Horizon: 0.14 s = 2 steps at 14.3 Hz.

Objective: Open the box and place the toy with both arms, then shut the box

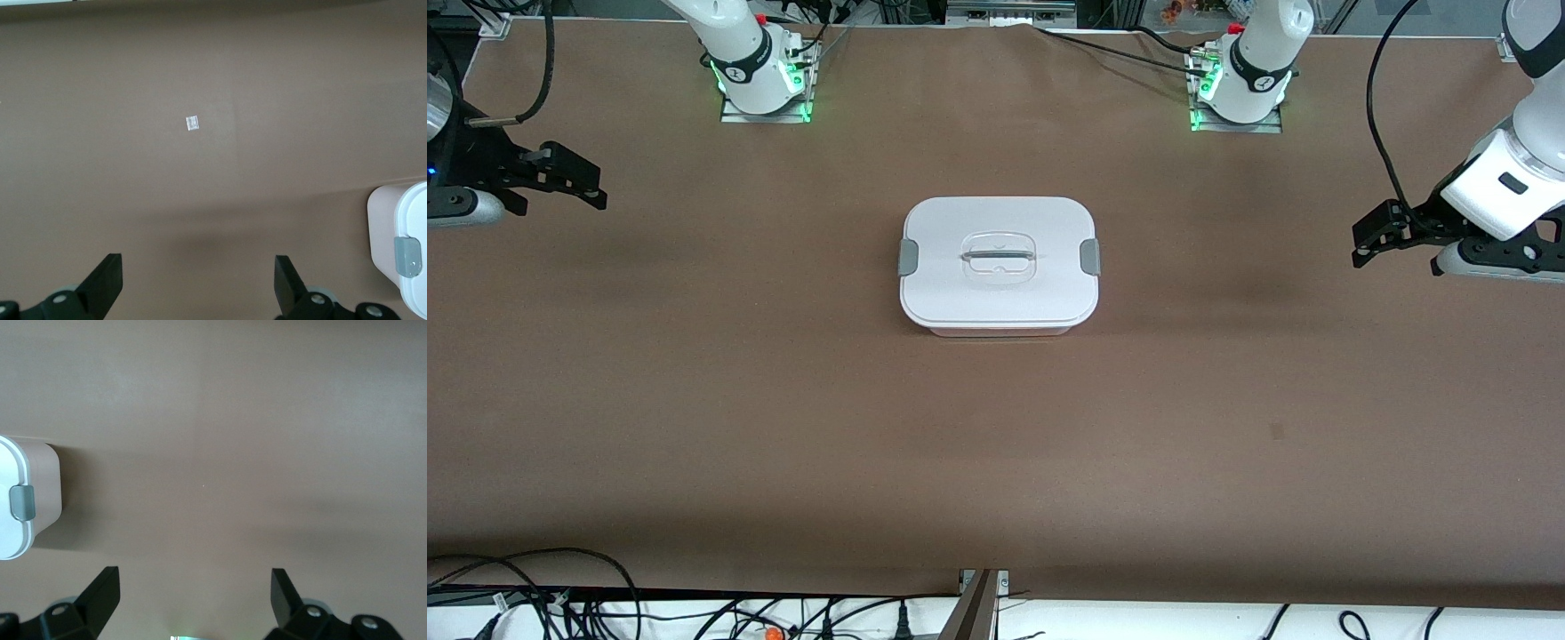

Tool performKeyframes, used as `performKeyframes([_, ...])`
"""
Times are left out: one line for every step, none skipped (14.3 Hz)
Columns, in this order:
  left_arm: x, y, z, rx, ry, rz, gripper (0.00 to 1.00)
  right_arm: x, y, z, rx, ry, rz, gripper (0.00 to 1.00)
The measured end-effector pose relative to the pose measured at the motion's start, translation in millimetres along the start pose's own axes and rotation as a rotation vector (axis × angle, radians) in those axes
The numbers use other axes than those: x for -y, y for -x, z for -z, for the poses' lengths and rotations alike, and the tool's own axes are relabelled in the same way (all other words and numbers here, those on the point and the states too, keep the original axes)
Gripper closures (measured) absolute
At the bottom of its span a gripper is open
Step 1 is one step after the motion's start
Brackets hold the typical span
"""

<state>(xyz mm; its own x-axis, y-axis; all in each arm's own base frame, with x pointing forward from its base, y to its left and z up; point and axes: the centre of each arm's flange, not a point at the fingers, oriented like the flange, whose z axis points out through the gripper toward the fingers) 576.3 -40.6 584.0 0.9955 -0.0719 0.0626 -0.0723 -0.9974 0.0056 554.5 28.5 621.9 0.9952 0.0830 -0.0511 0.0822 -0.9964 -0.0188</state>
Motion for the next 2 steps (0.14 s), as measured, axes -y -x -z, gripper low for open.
performKeyframes([-1.0, 0.3, -0.4, 0.004, 0.0, -0.002, 0.0, 0.0, 0.0, 0.0, 0.0, 0.0, 0.0, 0.0])
performKeyframes([-1.7, 0.5, -0.6, 0.005, 0.0, -0.003, 0.0, 0.0, 0.0, 0.0, 0.0, 0.0, 0.0, 0.0])
